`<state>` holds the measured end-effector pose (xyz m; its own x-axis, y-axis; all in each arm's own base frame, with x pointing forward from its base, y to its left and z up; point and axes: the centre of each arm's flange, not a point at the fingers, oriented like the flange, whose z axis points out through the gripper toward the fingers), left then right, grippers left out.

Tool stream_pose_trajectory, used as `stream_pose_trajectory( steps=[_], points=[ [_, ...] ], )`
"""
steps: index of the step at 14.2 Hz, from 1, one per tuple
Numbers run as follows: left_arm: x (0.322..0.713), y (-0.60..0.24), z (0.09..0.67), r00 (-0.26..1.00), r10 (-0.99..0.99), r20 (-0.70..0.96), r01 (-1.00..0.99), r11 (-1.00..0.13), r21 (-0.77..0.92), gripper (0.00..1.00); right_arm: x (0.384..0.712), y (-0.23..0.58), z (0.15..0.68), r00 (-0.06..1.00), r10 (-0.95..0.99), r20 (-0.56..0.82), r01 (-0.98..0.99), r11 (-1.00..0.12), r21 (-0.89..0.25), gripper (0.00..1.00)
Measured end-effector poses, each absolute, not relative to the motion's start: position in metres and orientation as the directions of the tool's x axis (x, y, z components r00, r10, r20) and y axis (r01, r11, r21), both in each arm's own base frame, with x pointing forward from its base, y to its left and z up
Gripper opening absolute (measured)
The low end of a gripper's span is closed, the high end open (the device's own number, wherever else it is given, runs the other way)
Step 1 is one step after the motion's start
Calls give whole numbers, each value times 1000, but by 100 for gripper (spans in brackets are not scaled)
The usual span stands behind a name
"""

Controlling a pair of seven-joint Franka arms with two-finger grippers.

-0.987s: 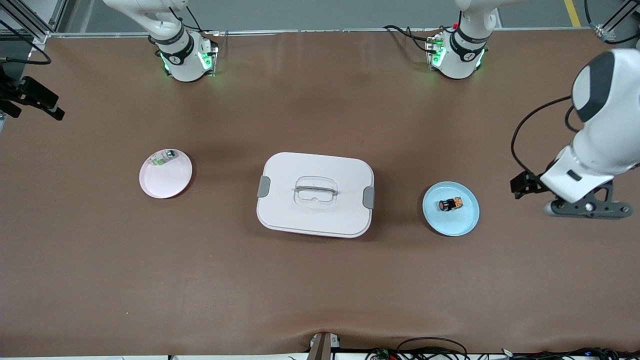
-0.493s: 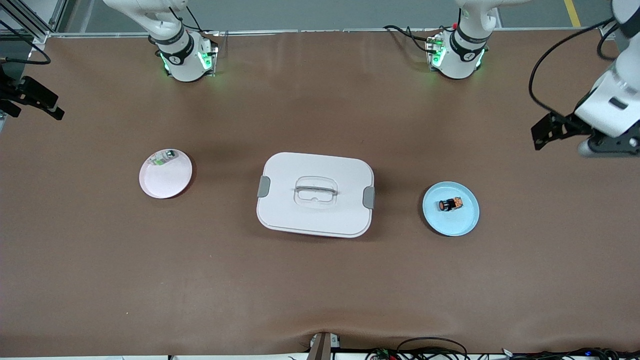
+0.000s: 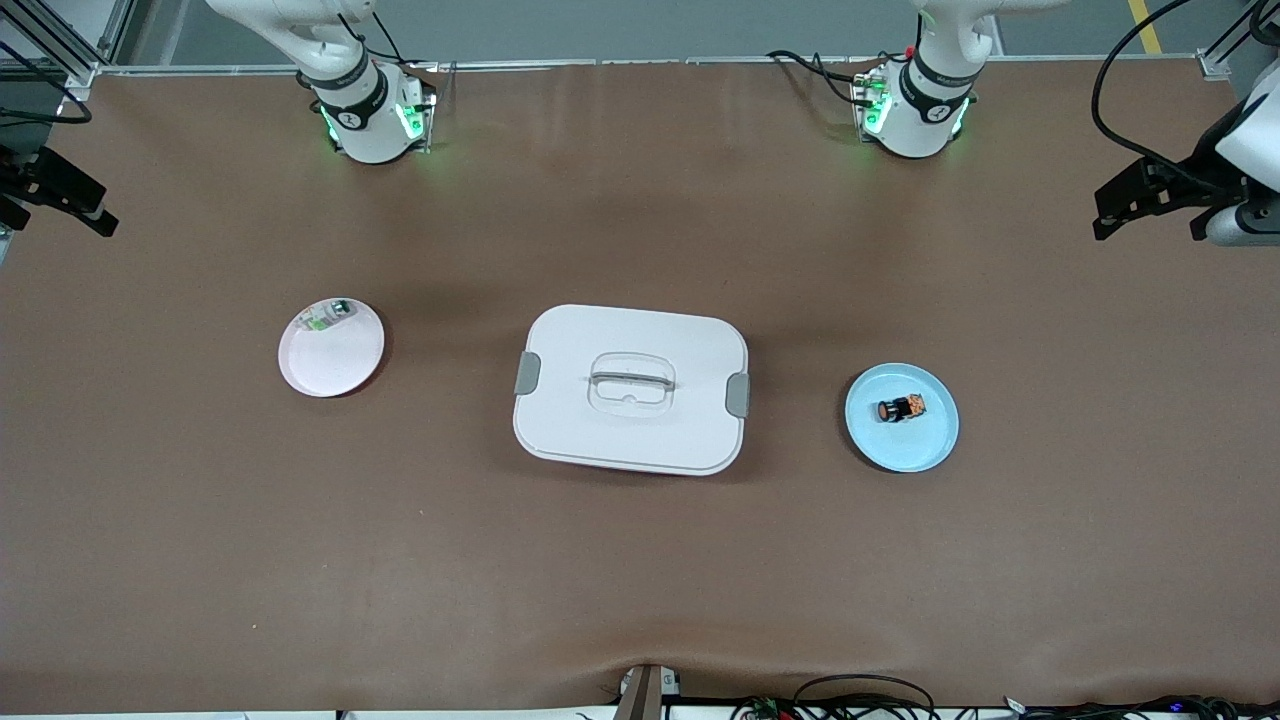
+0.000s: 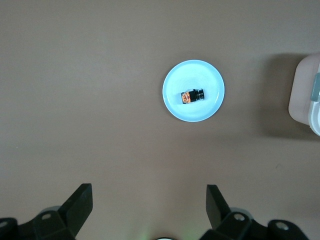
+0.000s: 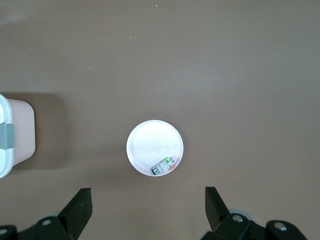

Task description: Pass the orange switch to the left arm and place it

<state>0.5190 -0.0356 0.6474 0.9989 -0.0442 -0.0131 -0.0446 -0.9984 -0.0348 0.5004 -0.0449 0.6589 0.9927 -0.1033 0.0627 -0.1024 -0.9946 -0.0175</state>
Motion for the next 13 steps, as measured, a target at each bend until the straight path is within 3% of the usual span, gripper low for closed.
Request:
stream_pose_trajectory(
  steps=[13],
  points=[
    [510, -42, 645, 999, -50, -21, -50, -999, -8, 100, 496, -50, 671, 998, -17, 62, -16, -1000, -11, 100]
  ],
)
